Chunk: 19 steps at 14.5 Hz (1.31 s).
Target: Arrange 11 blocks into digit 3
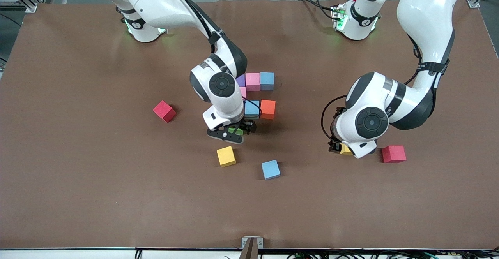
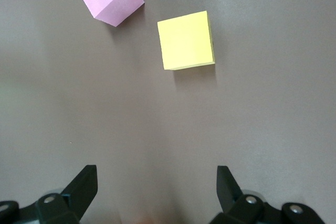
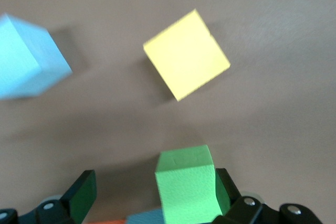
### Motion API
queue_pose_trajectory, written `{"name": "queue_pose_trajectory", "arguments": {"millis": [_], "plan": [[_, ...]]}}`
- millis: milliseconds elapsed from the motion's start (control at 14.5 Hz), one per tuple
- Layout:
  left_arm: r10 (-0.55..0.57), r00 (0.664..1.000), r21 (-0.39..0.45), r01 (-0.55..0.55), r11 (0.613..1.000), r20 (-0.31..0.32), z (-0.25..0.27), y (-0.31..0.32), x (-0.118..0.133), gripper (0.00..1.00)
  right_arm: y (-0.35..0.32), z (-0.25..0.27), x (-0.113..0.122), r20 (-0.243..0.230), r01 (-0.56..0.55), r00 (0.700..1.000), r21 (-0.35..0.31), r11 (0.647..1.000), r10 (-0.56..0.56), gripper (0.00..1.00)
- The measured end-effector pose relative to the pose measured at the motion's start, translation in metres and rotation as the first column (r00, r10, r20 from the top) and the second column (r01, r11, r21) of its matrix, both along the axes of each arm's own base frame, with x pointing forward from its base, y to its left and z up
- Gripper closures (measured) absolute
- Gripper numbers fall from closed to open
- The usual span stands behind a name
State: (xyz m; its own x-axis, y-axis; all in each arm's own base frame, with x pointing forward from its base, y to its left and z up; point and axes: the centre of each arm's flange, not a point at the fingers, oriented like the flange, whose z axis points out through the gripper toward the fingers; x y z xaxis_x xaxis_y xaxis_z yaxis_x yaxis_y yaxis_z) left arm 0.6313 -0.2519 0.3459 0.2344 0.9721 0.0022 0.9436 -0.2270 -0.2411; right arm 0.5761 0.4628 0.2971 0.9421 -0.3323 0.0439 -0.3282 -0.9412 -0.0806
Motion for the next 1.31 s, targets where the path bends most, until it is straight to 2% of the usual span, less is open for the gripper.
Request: {"name": "queue_pose_trajectory", "arguments": {"millis": [207, 413, 758, 896, 1033, 1309], "plan": [[-0.016, 1.0, -0.004, 0.016, 1.0, -0.001, 0.0, 0.0, 0.0, 0.0, -0.004, 0.011, 0.009, 0.003, 0.099, 0.995, 0.015, 0.995, -0.099, 0.0], [-0.05, 0.999, -0.012, 0.05, 0.999, 0.002, 0.002, 0.004, 0.002, 0.0, -0.005, 0.017, 0.022, -0.009, 0.214, 0.977, 0.016, 0.977, -0.214, 0.0], [-0.163, 0.987, -0.047, 0.163, 0.986, -0.001, 0.005, 0.049, 0.017, 0.0, 0.002, -0.011, 0.052, -0.03, 0.449, 0.893, -0.006, 0.894, -0.449, 0.0], [-0.277, 0.961, -0.069, 0.275, 0.959, -0.014, -0.002, 0.07, 0.022, 0.0, 0.002, -0.027, 0.056, -0.039, 0.476, 0.878, -0.031, 0.879, -0.477, 0.0], [-0.386, 0.922, -0.102, 0.381, 0.919, -0.029, -0.014, 0.082, 0.025, 0.0, -0.006, -0.03, 0.063, -0.026, 0.488, 0.872, -0.052, 0.871, -0.489, 0.0], [-0.558, 0.829, -0.16, 0.548, 0.821, -0.03, -0.025, 0.095, 0.028, 0.0, -0.037, -0.031, 0.084, 0.007, 0.518, 0.855, -0.076, 0.852, -0.519, 0.0]]}}
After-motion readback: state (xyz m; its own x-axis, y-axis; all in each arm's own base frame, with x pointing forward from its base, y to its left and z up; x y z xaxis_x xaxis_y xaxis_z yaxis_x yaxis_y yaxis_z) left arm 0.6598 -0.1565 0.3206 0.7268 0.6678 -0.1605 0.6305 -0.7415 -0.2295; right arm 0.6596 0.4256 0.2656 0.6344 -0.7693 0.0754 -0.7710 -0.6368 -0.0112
